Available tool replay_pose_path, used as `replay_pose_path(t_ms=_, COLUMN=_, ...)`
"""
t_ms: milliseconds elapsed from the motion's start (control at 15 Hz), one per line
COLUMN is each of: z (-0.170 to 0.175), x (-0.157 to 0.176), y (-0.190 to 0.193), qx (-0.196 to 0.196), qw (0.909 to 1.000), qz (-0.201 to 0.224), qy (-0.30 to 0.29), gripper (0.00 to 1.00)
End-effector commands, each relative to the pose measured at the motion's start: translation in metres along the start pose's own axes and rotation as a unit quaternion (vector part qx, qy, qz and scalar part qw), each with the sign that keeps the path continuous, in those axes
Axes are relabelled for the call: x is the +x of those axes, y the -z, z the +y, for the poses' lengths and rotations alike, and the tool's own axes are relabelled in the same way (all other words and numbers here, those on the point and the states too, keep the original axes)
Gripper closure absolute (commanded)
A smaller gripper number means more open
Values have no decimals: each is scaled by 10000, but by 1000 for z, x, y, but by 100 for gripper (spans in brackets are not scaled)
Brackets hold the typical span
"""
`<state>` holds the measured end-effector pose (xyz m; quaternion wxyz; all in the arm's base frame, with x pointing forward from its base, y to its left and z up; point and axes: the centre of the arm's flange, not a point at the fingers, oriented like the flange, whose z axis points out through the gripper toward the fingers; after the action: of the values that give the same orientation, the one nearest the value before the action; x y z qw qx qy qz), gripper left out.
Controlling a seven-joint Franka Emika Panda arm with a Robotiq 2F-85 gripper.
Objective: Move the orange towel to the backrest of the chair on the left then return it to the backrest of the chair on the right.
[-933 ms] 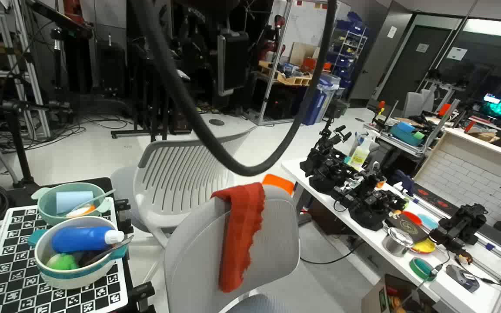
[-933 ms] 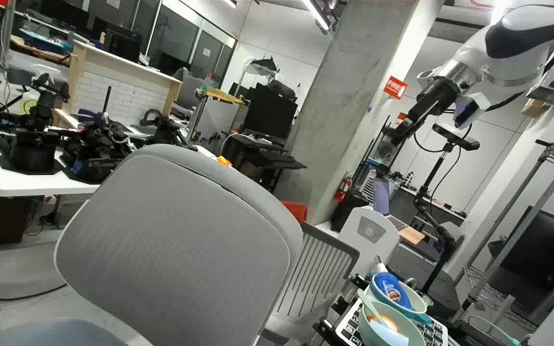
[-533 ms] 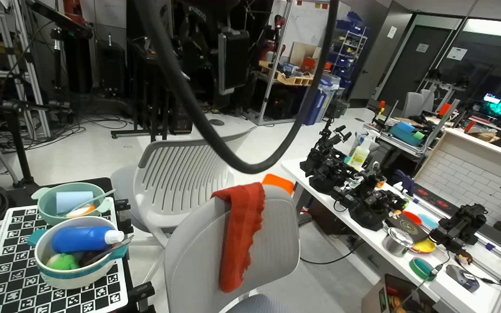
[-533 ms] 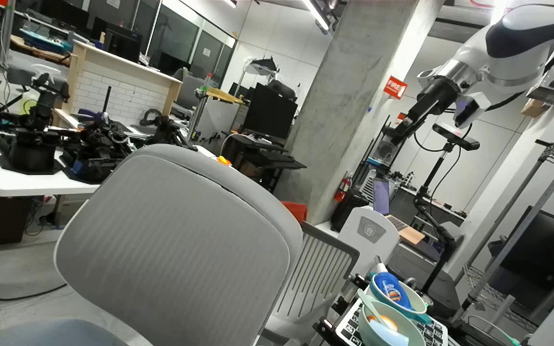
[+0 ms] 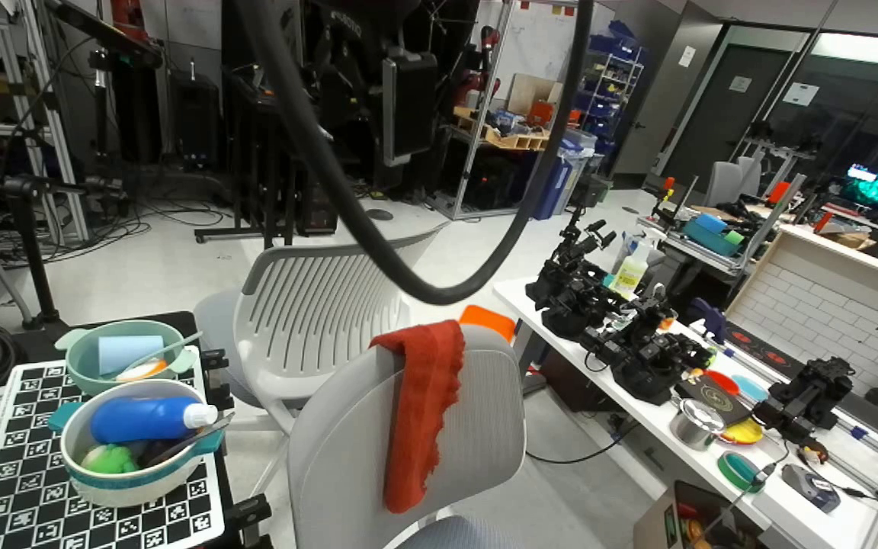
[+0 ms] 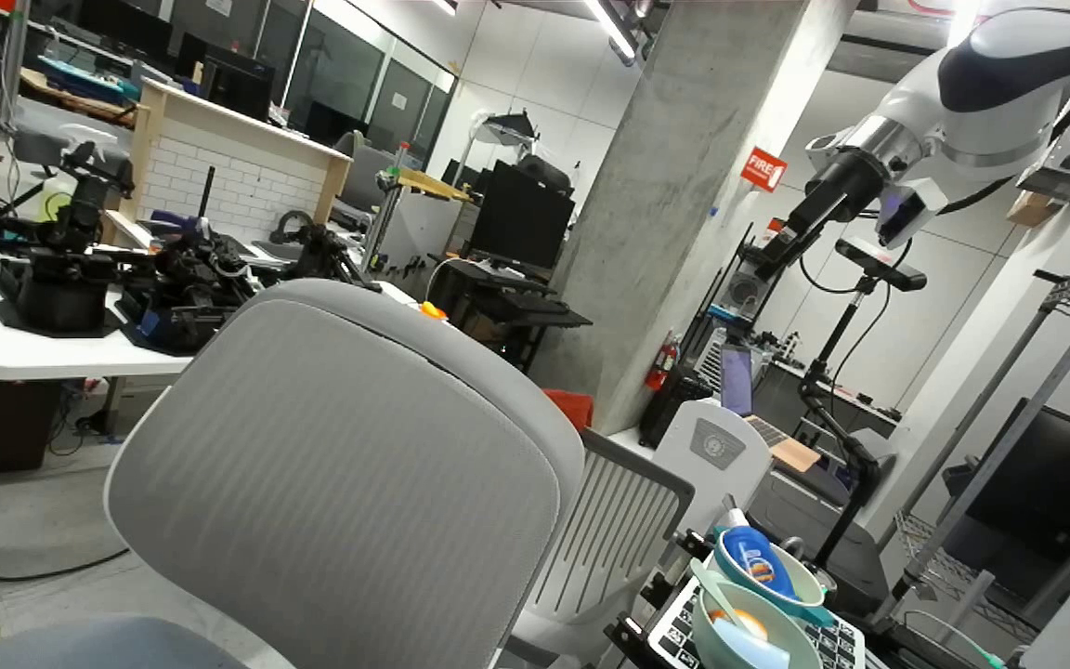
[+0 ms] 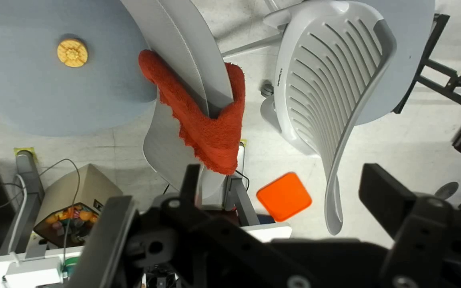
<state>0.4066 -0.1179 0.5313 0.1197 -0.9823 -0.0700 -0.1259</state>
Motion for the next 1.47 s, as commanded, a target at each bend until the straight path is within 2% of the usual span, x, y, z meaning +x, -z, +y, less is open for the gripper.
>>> replay_pose_path(t_ms=0, z=0, x=0, y=0, qx=0, qw=10000, qz=0, qy=0, gripper=0)
replay_pose_path(t_ms=333, z=-1, x=18, y=-12, qx=28, qw=9996, qz=222, qy=190, gripper=0)
replay_pose_path(t_ms=533, z=-7, x=39, y=-32, qx=21, qw=9986, qz=402, qy=339, gripper=0)
replay_pose_path(t_ms=733, z=-17, x=65, y=-67, qx=60, qw=9984, qz=380, qy=410, gripper=0)
replay_pose_path(t_ms=933, z=-27, x=92, y=-107, qx=17, qw=9991, qz=212, qy=366, gripper=0)
replay_pose_path(t_ms=1067, z=-30, x=112, y=-138, qx=-142, qw=9995, qz=-28, qy=264, gripper=0)
replay_pose_path(t_ms=1400, z=-19, x=150, y=-201, qx=-482, qw=9968, qz=-596, qy=-203, gripper=0)
